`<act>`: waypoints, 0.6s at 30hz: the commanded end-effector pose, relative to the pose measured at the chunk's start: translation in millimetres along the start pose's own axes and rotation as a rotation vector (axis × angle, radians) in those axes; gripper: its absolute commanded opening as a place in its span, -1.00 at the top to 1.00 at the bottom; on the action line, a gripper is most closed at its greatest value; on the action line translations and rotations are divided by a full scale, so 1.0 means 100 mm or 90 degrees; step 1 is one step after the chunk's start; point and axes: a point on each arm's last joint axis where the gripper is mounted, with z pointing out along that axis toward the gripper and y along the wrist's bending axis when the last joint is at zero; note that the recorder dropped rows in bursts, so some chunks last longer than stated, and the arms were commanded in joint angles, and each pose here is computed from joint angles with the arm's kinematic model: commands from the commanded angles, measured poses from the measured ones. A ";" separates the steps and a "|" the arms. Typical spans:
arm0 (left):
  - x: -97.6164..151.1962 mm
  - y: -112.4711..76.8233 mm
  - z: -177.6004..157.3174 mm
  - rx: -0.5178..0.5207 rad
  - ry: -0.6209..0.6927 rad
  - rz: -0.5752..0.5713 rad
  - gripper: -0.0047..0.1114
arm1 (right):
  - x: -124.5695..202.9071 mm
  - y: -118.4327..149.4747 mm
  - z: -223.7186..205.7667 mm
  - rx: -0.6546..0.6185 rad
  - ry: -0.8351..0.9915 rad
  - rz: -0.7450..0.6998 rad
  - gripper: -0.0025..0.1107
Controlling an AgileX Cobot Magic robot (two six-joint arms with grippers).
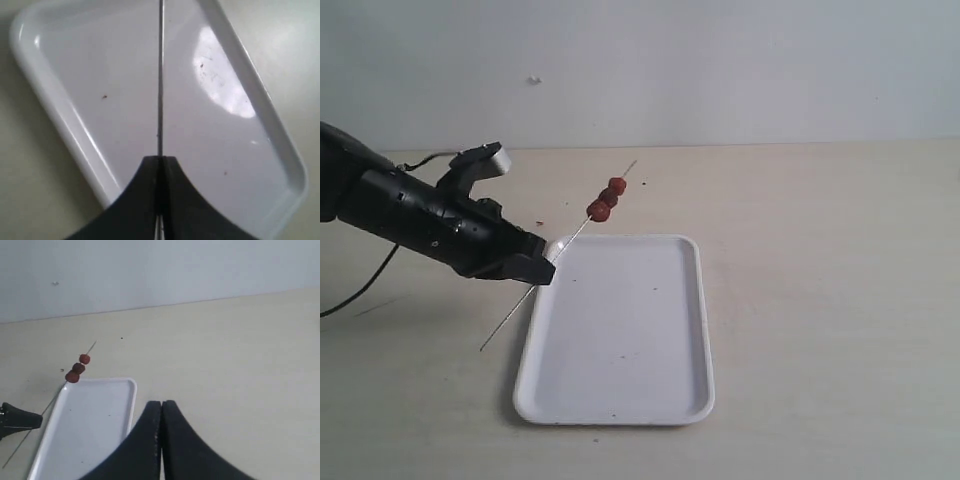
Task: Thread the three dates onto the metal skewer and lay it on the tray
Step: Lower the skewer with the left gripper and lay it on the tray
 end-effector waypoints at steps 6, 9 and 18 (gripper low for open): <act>0.00 -0.53 -0.18 -0.079 -0.012 -0.071 0.92 | 0.61 -0.32 -0.32 -0.056 -0.103 0.028 0.96; 0.01 -0.73 -0.12 -0.096 -0.035 -0.091 0.92 | 0.71 -0.37 -0.40 -0.074 -0.116 0.027 0.96; 0.17 -0.95 0.03 -0.222 0.002 -0.172 0.92 | 1.02 -0.47 -0.48 -0.109 -0.112 0.008 0.96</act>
